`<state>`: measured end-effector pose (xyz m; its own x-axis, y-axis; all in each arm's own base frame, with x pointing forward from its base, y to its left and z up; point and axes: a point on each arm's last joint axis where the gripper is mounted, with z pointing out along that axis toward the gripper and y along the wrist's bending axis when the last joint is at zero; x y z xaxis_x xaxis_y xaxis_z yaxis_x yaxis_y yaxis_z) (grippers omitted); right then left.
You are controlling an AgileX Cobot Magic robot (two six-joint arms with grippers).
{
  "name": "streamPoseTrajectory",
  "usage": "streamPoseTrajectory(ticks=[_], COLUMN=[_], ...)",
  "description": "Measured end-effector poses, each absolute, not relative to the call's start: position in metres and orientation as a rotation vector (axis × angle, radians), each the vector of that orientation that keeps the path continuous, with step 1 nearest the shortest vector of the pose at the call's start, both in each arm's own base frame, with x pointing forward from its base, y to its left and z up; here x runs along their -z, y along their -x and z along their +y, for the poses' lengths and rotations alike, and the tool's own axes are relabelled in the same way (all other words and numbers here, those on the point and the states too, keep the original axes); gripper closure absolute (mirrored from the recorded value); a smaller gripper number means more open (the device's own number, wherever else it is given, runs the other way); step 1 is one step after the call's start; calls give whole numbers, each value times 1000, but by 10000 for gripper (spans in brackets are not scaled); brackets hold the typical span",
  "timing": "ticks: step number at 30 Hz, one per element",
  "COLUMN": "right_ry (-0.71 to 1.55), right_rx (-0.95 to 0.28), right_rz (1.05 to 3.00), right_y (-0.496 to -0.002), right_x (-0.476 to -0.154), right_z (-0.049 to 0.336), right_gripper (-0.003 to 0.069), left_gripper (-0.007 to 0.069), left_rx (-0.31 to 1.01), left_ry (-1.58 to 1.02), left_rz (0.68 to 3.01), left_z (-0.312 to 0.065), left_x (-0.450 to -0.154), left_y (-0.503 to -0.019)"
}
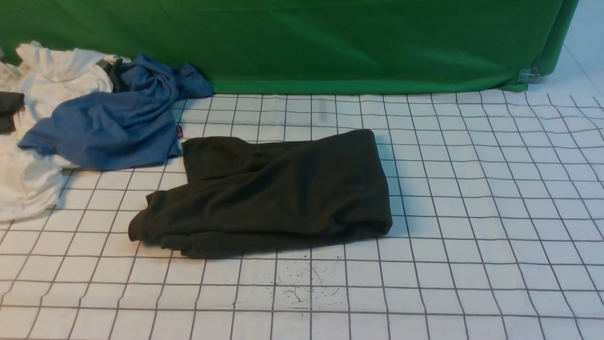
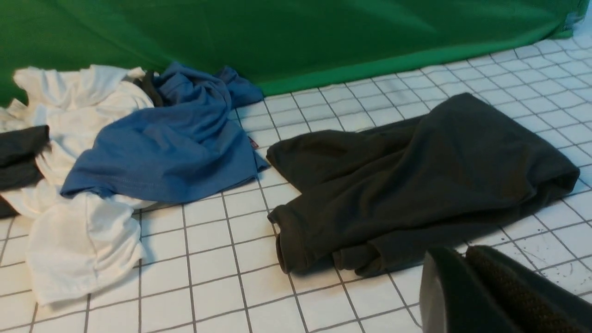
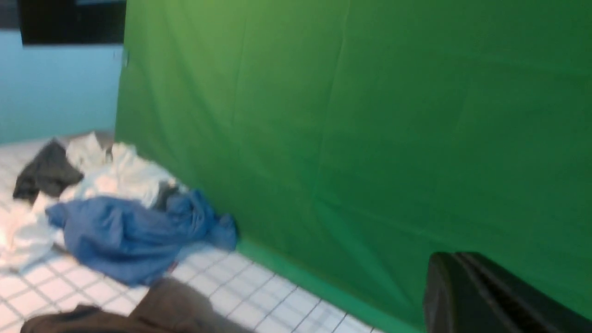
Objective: Fold a long-sleeved shirt over a white checkered tablecloth.
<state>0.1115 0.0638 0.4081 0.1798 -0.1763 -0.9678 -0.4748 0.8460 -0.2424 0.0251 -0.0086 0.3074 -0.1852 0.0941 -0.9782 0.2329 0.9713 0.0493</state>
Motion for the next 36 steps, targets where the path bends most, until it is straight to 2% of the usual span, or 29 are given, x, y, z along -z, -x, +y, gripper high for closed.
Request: streamPoseTrajectory(ticks=[7, 28, 31, 34, 36], right_ry=[531, 521, 516, 500, 433], right_rx=[-228, -243, -240, -225, -219], right_rz=[1315, 1326, 1326, 1350, 1400], right_y=[-94, -94, -94, -94, -93], right_x=[-413, -410, -401, -368, -334], right_z=[53, 54, 53, 50, 43], right_gripper=[629, 570, 616, 645, 646], left_gripper=[634, 634, 634, 634, 634], left_rx=[127, 113, 113, 113, 113], left_ry=[-241, -257, -257, -257, -257], left_rz=[1731, 1728, 1728, 1728, 1728], left_z=[-8, -8, -8, -8, -8], left_x=[-307, -307, -307, -307, -307], left_y=[-20, -20, -20, -20, -20])
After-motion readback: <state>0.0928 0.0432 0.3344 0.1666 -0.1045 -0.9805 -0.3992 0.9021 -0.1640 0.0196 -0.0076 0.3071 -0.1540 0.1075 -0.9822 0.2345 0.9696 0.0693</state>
